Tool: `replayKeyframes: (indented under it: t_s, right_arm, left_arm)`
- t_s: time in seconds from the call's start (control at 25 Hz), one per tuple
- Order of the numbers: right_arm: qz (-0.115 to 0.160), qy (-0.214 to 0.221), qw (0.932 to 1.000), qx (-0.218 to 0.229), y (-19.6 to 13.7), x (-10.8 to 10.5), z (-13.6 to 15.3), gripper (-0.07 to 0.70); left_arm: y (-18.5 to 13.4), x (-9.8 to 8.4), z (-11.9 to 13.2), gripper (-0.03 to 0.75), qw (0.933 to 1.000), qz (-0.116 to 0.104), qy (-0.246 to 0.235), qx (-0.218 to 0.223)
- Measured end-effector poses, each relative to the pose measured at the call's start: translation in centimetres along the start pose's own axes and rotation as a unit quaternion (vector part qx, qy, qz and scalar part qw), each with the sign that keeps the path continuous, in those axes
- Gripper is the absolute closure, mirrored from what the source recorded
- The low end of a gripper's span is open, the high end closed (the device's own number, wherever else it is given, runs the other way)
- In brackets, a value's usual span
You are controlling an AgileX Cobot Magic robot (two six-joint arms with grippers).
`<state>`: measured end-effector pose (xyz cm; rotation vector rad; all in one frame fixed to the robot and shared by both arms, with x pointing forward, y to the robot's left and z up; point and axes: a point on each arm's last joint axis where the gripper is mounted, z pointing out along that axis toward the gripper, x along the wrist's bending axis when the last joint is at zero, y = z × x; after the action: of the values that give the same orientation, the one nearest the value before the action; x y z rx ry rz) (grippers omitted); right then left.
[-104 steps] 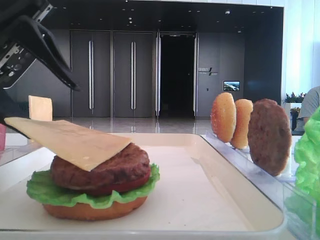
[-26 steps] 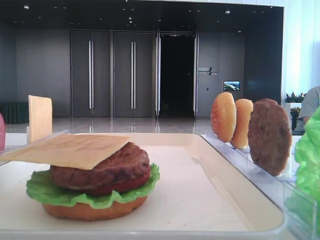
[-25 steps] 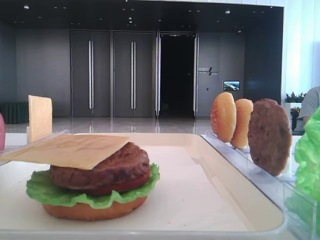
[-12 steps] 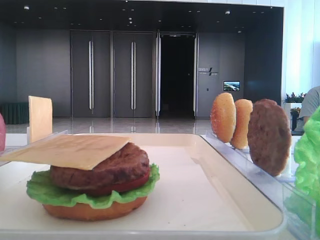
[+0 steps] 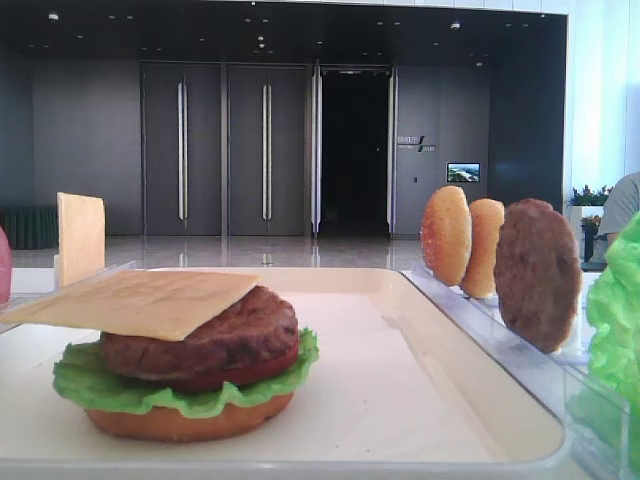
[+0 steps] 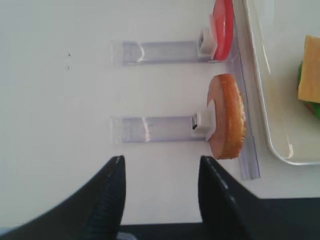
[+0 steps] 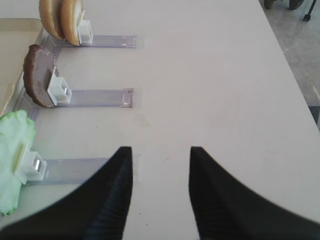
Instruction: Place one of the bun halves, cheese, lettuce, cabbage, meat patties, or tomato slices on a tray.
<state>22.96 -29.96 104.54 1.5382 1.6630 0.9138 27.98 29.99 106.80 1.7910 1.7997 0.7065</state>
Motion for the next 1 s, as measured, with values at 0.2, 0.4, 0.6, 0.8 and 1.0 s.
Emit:
replayKeyframes:
  t_s: [0.2, 0.4, 0.6, 0.8, 1.0]
  right_arm:
    - [0.000, 0.000, 1.0000, 0.000, 0.0, 0.0, 0.0, 0.338]
    - [0.000, 0.000, 1.0000, 0.000, 0.0, 0.0, 0.0, 0.338]
    - [0.000, 0.001, 1.0000, 0.000, 0.0, 0.0, 0.0, 0.338]
    - [0.000, 0.001, 1.0000, 0.000, 0.0, 0.0, 0.0, 0.338]
    - [0.000, 0.001, 1.0000, 0.000, 0.0, 0.0, 0.0, 0.338]
  left_arm:
    - [-2.4, -0.3, -0.4, 0.361, 0.9983, 0.003, 0.006, -0.057]
    - [-4.2, -0.4, -0.4, 0.398, 0.9946, 0.007, 0.014, -0.103]
    - [-5.2, -0.5, -1.2, 0.447, 0.9887, 0.011, 0.020, -0.148]
    - [-5.3, -0.5, -1.2, 0.492, 0.9885, 0.012, 0.021, -0.149]
    - [-5.3, -0.5, -1.2, 0.503, 0.9885, 0.012, 0.021, -0.149]
